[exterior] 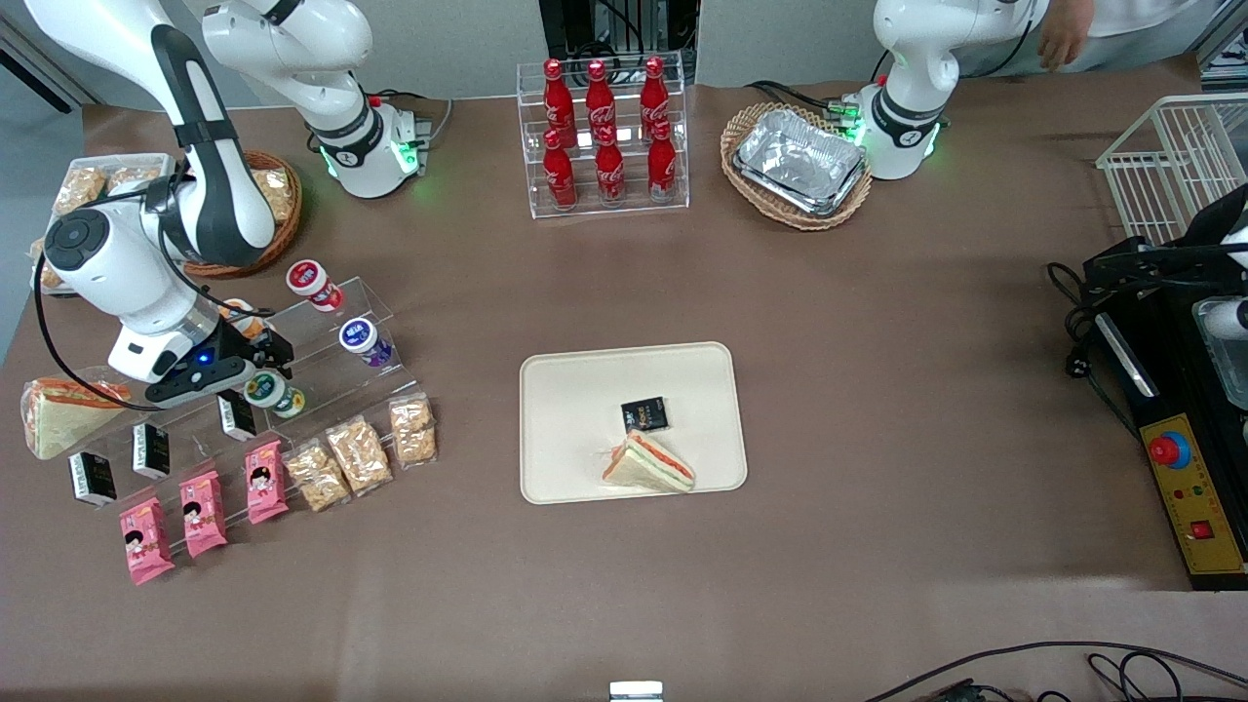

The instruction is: Place green gum on tray

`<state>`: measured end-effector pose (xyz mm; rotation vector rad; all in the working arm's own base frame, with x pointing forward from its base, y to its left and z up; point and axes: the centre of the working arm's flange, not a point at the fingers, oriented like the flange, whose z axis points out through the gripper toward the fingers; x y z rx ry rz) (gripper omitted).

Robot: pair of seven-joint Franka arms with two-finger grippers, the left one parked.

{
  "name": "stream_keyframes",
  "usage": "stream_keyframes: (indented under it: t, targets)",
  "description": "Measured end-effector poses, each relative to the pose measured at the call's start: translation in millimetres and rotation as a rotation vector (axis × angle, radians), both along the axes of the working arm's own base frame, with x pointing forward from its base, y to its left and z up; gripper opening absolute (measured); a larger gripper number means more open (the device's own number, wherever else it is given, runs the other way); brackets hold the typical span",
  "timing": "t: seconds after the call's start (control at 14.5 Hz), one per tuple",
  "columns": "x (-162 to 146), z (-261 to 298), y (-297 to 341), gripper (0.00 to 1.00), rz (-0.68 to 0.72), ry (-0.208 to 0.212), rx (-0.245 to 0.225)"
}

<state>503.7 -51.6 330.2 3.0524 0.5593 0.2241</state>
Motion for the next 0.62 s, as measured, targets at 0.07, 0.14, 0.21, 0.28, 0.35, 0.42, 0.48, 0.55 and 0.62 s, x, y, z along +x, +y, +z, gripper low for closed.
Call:
stream_keyframes:
  t: [0.07,0.14,0.21,0.28,0.35,0.42,0.48,0.55,0.62]
  targets:
    - [-2,-3,0,1.0,0.0,-0.01,-0.001]
    - [-4,-6,0,1.0,-0.001,-0.019,-0.003]
    - [-6,-10,1,1.0,-0.001,-0.025,-0.004]
    - [-8,-13,1,1.0,-0.001,-0.027,-0.004]
    - [-9,-15,1,1.0,-0.001,-0.027,-0.004]
    - [-10,-16,1,1.0,-0.001,-0.028,-0.004]
    - [-11,-18,1,1.0,-0.001,-0.028,-0.005]
    - [-10,-19,1,0.98,-0.001,-0.03,-0.005]
    - [-10,-22,2,0.98,-0.001,-0.032,-0.005]
